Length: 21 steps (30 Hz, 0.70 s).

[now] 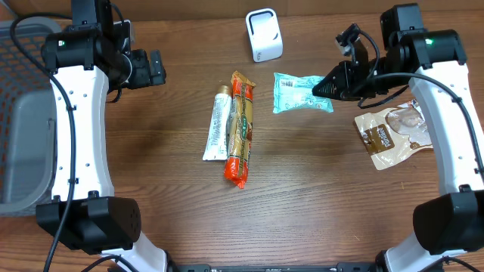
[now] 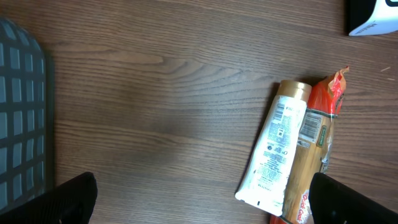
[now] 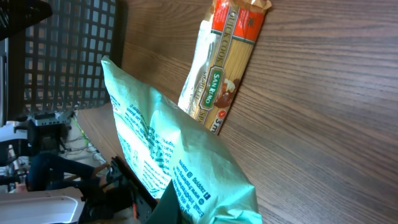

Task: Scan the item barcode
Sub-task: 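Lift the green wipes and carry them toward the scanner, then hold the wipes barcode in front of the white scanner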

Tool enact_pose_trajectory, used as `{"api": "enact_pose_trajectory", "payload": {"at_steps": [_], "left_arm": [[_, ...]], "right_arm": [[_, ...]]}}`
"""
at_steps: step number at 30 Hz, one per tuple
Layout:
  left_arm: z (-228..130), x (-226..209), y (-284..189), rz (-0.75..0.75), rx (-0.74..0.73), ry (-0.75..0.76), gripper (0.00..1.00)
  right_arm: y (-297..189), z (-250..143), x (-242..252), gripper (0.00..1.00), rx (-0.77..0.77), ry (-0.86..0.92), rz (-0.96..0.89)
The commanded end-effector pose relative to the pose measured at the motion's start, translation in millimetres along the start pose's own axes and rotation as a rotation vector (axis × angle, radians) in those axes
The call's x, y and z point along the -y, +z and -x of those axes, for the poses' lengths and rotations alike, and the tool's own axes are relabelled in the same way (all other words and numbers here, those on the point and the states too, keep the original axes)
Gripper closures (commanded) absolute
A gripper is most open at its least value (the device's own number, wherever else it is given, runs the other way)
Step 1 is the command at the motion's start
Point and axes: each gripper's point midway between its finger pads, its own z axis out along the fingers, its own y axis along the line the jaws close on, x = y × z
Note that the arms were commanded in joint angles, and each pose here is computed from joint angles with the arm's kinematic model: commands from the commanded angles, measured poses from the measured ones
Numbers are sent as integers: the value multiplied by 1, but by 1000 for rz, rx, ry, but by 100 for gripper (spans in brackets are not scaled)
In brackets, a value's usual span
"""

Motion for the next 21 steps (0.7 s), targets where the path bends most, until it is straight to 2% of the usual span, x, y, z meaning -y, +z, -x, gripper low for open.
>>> {"api": "enact_pose_trajectory", "payload": {"at_steps": [1,6,11,16,21], "left_arm": [[3,4,-4,-5,16,24,1],[3,4,-4,-5,15,24,0],[3,4,-4,-5,15,24,0],[3,4,-4,-5,15,25,1],[3,4,-4,-5,15,24,0]], "right_arm": [[-17,4,-19,96,53,-79,-2],[-18,5,-15,96,58,-64,-28],[-29,25,-6,96,137,2,-134],[-70,80,-1,96,391,-60,-492],[-77,123,-6,96,557,-205,-768]]}}
